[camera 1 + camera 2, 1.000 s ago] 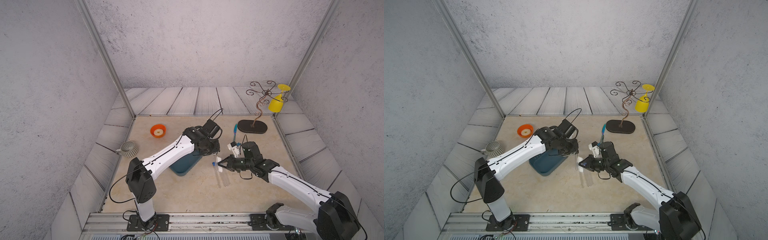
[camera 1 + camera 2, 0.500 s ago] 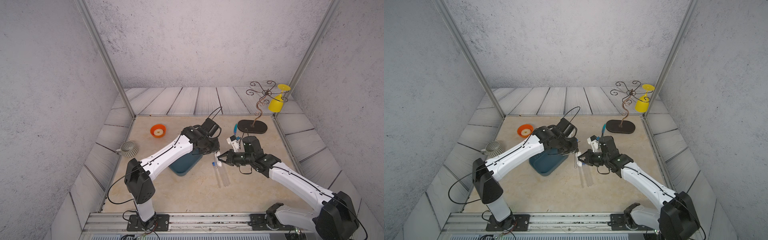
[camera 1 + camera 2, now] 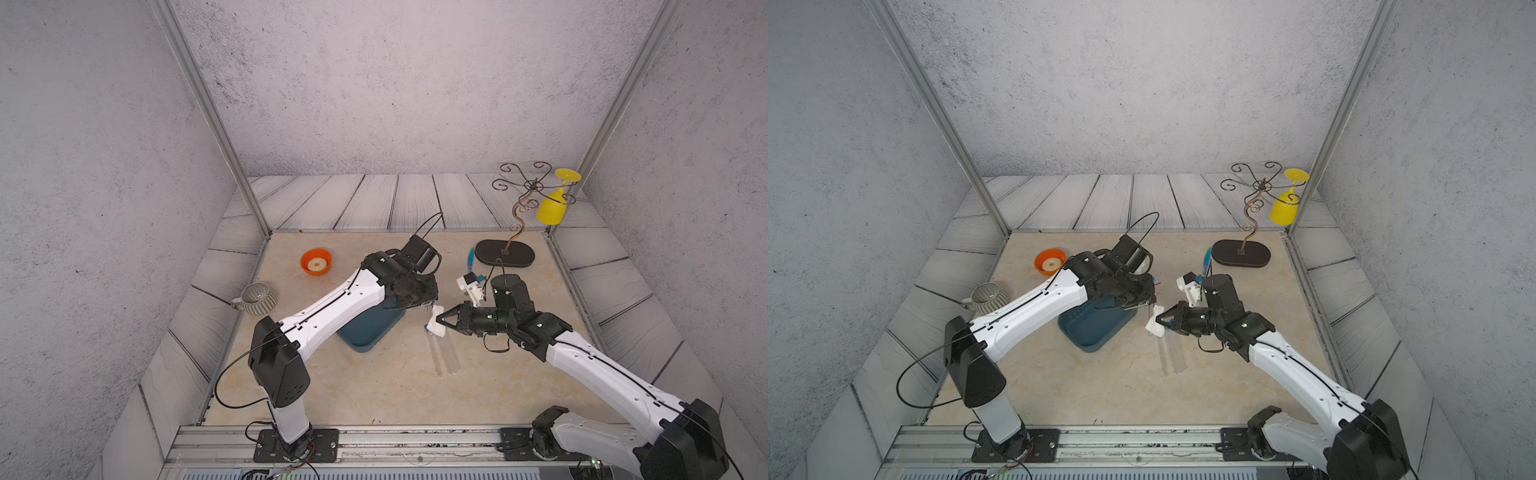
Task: Wipe the exteriors of test tubes
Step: Wipe the dirt from the test tube.
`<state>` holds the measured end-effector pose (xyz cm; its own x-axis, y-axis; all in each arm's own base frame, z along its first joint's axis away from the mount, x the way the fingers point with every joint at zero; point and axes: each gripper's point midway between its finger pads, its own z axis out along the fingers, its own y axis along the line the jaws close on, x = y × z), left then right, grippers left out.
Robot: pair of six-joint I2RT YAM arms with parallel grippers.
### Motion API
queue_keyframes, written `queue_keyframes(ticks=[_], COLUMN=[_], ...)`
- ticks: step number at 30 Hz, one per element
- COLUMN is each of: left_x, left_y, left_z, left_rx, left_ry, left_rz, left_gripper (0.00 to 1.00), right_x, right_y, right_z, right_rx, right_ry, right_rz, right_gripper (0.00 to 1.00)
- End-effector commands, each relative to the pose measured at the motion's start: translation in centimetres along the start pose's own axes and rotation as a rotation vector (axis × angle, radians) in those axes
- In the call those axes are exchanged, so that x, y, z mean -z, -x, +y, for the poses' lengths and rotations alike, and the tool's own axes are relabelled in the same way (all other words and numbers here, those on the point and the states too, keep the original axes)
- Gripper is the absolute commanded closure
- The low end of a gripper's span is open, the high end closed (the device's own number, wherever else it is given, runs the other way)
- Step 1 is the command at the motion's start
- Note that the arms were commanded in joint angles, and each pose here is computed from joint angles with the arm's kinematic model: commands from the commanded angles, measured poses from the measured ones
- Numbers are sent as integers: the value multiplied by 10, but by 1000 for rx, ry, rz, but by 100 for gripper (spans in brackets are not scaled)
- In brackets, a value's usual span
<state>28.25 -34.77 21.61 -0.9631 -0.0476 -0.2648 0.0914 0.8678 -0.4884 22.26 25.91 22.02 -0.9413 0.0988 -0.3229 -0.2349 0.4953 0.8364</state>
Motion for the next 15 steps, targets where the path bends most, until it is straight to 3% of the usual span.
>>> queue_keyframes(ticks=[1, 15], left_x=[15, 28], left_y=[5, 4], left_z=[-6, -15], left_rx=[-24, -39], left_ry=[-30, -80], left_rz=[-24, -30], left_gripper=[85, 85], right_x=[3, -11], right_y=[-8, -24], right_z=[9, -32], right_rx=[3, -43], right_ry=[25, -85], right_rz=[21, 60], right_gripper=[95, 95])
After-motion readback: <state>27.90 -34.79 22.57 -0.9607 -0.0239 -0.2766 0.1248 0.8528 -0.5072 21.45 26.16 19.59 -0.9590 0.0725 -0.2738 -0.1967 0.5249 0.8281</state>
